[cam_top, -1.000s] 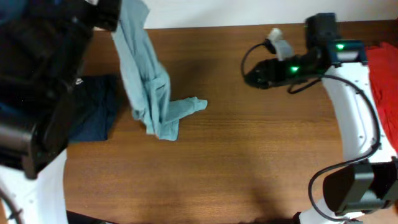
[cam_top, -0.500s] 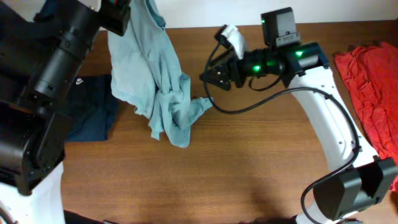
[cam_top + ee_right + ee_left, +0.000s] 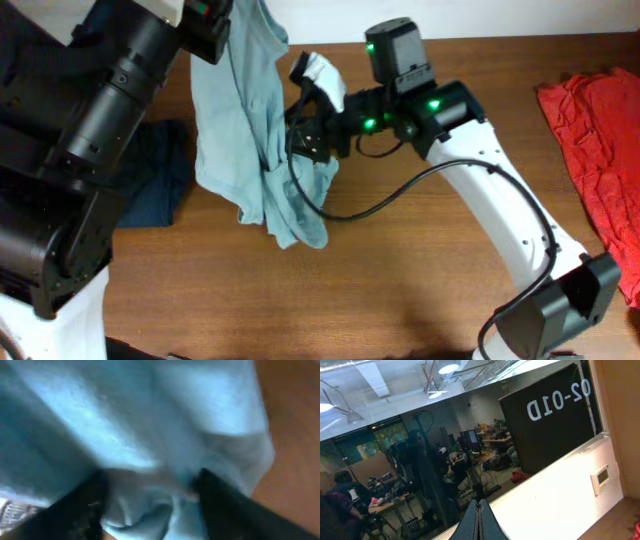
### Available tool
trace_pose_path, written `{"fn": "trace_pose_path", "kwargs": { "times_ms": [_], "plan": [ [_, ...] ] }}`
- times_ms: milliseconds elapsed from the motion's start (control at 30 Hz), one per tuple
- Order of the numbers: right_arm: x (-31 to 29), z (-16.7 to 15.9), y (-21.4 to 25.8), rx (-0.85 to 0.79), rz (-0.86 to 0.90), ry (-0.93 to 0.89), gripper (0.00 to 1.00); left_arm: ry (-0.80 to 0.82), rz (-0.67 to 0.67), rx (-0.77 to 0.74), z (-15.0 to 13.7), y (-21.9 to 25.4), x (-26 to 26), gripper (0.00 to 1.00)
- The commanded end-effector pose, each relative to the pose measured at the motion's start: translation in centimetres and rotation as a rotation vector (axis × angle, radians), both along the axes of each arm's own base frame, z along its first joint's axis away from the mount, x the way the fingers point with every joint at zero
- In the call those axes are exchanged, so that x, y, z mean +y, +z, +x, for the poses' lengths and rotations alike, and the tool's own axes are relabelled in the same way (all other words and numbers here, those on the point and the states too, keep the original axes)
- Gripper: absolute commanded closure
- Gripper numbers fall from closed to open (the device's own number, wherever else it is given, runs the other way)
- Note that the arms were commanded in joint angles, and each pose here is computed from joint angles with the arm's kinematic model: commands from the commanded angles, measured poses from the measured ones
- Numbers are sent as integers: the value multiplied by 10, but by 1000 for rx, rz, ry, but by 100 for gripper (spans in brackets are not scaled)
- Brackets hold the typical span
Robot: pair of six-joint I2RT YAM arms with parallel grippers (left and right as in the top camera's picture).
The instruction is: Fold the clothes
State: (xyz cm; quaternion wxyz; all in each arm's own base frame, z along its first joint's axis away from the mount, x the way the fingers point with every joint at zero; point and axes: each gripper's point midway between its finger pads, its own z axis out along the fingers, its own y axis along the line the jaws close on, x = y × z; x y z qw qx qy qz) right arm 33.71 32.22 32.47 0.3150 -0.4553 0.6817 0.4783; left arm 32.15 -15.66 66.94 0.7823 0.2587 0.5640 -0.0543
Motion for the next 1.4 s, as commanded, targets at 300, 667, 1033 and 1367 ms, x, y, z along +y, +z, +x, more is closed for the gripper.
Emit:
{"fn": "trace_pose_path", "kwargs": {
  "times_ms": [300, 667, 1033, 1367],
  "plan": [
    [-45, 33, 27, -80, -63, -275, 96, 176, -15, -9, 1, 6, 32, 100],
    [-109, 8, 112, -321, -63, -543, 96, 352, 39, -19, 8, 5, 58, 100],
    [-180, 1, 147, -452, -167, -926, 85, 577, -43, -107, 0, 32, 100, 100],
    [-143, 3, 82, -195, -228, -721, 40, 333, -85, -251, -23, 66, 56, 100]
  ]
}}
